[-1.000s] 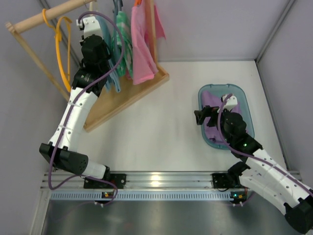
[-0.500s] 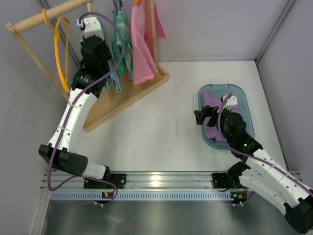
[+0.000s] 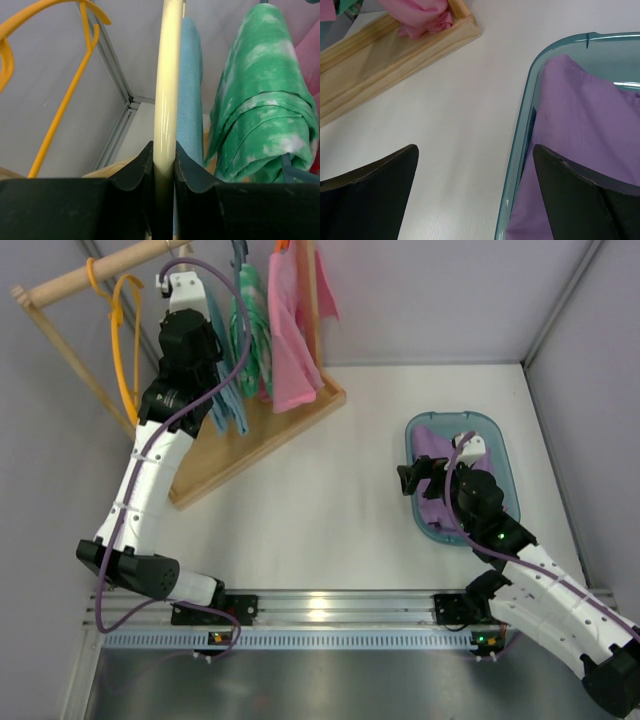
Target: Remove the trousers from the hanger
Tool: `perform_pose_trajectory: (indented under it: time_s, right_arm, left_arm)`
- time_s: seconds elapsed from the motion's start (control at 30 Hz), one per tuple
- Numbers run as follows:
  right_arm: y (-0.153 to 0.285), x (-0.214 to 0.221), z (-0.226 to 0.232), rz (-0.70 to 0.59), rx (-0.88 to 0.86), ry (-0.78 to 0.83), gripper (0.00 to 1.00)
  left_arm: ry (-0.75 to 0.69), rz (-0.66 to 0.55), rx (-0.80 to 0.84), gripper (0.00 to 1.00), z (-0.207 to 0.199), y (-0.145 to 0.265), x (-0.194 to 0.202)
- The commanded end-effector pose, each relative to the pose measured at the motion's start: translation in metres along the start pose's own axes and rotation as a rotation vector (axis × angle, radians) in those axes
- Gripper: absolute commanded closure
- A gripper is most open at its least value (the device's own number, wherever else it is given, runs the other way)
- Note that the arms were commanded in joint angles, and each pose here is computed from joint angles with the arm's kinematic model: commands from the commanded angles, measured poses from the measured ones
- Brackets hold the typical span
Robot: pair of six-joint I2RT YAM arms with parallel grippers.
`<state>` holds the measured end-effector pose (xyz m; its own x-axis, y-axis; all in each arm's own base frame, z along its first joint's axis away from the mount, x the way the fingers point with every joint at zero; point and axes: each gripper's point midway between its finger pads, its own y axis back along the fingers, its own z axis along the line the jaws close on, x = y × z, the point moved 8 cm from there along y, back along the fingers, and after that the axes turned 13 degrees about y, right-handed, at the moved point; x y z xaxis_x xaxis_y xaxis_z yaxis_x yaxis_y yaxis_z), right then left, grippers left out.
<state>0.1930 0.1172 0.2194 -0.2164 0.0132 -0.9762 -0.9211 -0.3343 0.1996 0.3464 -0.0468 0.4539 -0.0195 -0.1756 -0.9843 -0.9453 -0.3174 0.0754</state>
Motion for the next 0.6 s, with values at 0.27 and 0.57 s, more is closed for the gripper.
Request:
perform_pose_trajectory:
  time_s: [0.27, 0.57]
  right_arm:
    - [0.001, -0.021, 0.004, -0.061, -0.011, -0.012, 0.01]
    - [0.001, -0.024, 0.005, -0.064, -0.016, -0.009, 0.01]
  left_arm:
    - [0.224, -0.363, 0.088, 1.0, 0.017, 0.056, -0.115]
    - [0.24, -0.361, 0.122, 1.0, 0.02, 0.068, -0.118]
